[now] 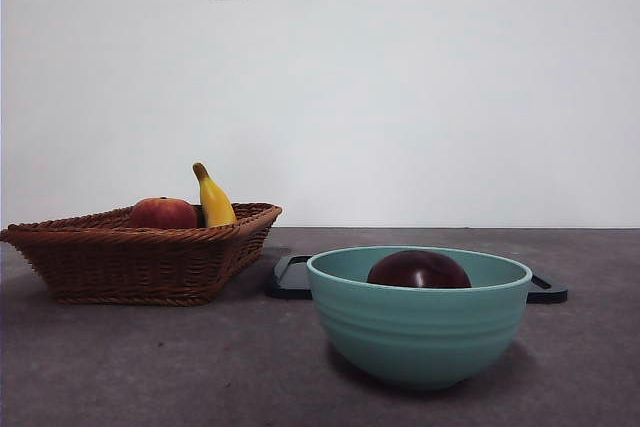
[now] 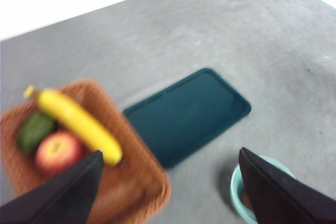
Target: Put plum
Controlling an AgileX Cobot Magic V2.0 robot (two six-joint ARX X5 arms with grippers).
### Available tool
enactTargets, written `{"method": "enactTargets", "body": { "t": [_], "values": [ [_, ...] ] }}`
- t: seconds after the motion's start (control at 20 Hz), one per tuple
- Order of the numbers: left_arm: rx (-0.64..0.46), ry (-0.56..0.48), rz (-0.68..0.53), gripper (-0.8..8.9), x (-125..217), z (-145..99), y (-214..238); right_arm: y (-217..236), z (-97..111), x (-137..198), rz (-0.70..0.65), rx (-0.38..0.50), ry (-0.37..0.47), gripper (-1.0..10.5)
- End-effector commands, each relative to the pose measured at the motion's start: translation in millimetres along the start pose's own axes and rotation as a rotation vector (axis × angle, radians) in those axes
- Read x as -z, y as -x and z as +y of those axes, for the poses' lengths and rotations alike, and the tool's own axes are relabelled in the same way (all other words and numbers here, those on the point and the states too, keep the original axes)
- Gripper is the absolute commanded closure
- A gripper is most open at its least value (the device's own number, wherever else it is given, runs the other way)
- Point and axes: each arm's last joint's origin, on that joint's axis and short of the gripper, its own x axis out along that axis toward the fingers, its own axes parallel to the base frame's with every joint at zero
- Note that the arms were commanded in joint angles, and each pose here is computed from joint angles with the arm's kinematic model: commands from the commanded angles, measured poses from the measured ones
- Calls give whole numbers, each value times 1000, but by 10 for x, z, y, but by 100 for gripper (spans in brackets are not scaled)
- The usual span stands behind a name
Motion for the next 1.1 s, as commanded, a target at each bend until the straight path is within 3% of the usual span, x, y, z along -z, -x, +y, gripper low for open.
{"method": "enactTargets", "body": {
  "t": [0.05,0.4,0.5,0.9,1.1],
  "values": [
    [35,25,14,399,145,20,99,26,20,-42,-18,-5,10,568],
    [298,127,136,410,1015,-74,9,26,20,-47,-23,-5,13,568],
    [328,153,182,411,1189,-83,-47,26,21,-45,-22,-5,12,568],
    [334,168,212,411,1258,-83,-75,-41,2,5,19,-21,-12,569],
    [334,168,212,411,1257,-83,-75,-356,-125,133,71,-51,-79,569]
  ]
}}
